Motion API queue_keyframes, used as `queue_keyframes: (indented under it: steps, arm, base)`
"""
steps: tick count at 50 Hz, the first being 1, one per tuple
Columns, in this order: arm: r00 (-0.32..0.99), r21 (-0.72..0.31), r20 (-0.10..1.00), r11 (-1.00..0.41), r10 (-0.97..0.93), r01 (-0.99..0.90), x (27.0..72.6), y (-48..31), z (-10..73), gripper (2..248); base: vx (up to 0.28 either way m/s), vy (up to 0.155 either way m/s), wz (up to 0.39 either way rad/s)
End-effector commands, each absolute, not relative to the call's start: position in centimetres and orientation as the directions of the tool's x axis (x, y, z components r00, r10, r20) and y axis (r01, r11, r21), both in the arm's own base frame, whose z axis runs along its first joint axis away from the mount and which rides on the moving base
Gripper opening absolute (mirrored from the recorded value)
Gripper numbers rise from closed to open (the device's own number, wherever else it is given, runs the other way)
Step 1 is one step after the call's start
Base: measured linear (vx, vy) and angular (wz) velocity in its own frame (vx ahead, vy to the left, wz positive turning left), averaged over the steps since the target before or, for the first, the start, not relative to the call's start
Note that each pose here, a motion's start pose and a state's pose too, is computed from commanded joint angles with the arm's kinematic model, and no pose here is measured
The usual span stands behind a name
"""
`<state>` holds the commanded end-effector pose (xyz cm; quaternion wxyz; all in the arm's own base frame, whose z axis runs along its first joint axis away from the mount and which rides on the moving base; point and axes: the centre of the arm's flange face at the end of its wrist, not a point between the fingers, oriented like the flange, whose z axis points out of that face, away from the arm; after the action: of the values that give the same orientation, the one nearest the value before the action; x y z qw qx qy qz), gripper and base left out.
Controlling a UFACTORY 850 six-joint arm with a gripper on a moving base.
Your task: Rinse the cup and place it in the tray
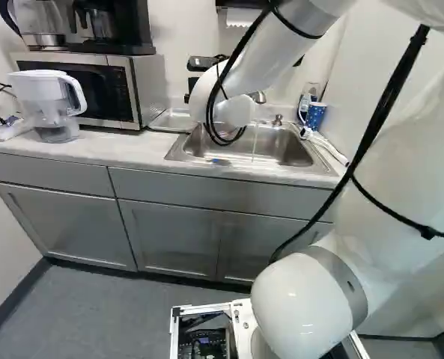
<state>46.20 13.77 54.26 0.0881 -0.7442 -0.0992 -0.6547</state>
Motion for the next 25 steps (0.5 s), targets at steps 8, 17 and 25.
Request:
queue_keyframes:
  steps: [8,17,25]
  arm:
    - [0.123,-0.001,0.992,-0.963,0.033,0.270,47.8,14.6,54.3,125]
    - [0.122,-0.001,0.992,-0.960,0.034,0.279,49.5,15.7,54.2,125]
    - [0.130,-0.001,0.991,-0.959,0.038,0.285,51.2,16.6,53.6,125]
  base:
    - [0.000,0.000,0.000]
    - [0.000,0.000,0.000]
    - [0.000,0.000,0.000]
